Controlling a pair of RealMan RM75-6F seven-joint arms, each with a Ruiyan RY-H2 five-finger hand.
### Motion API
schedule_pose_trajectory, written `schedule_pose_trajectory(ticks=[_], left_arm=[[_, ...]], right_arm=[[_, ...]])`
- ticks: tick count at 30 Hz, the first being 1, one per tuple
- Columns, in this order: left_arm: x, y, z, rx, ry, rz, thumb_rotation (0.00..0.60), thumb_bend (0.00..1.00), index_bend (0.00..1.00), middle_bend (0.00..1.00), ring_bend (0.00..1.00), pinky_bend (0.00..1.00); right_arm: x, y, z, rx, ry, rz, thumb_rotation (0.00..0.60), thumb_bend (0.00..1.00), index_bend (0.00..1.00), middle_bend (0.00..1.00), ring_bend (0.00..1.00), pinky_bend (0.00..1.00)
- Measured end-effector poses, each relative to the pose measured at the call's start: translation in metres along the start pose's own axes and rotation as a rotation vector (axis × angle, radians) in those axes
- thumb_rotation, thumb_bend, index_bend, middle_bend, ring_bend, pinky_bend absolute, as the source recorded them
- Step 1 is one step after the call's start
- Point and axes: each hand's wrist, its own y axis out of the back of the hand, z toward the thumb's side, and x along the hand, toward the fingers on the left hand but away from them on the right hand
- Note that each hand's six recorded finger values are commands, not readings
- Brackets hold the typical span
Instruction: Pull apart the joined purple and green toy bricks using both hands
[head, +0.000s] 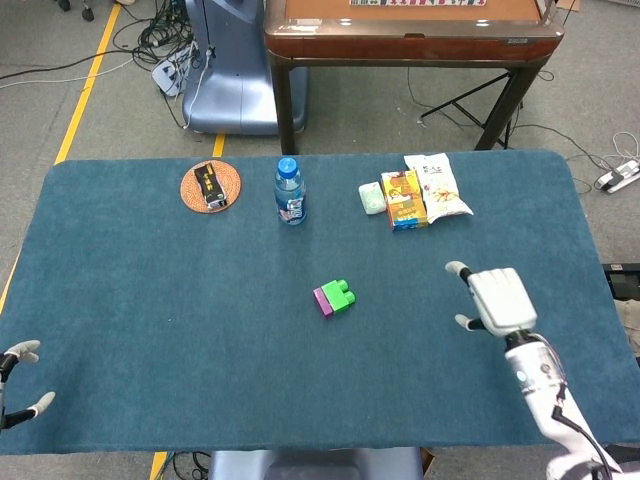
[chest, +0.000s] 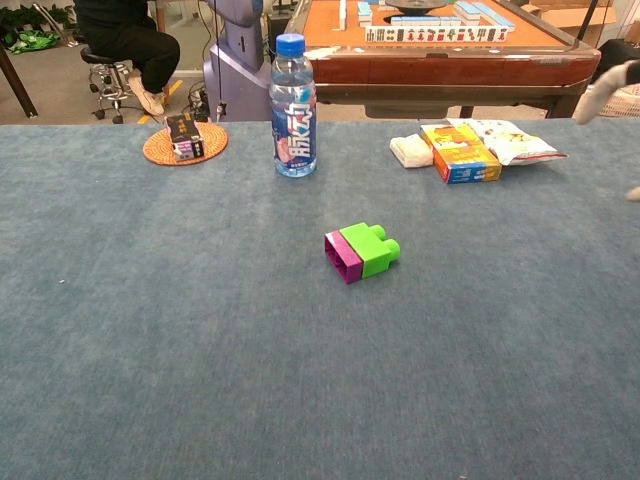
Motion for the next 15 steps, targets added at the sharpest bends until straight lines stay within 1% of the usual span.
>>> schedule_pose_trajectory(ticks=[6,9,12,15], left_arm=[[0.000,-0.003,-0.004,-0.005,0.013,-0.007,0.600,0.00,0.32,0.38,0.34,0.53],[-0.001,-0.005,-0.005,-0.005,0.015,-0.011,0.600,0.00,0.32,0.38,0.34,0.53],[0.000,-0.005,-0.005,0.003,0.007,-0.017,0.600,0.00,0.33,0.38,0.34,0.53],[0.002,-0.005,-0.004,0.001,0.001,-0.014,0.600,0.00,0.33,0.38,0.34,0.53]], right_arm=[[-0.051,-0.005,0.048,0.012,0.087,0.079,0.600,0.00,0.28,1.00,1.00,1.00],[-0.074,-0.011,0.070,0.043,0.125,0.111,0.600,0.00,0.28,1.00,1.00,1.00],[-0.091,-0.019,0.092,0.061,0.160,0.143,0.600,0.00,0.28,1.00,1.00,1.00],[-0.104,-0.027,0.107,0.071,0.183,0.170,0.600,0.00,0.28,1.00,1.00,1.00]])
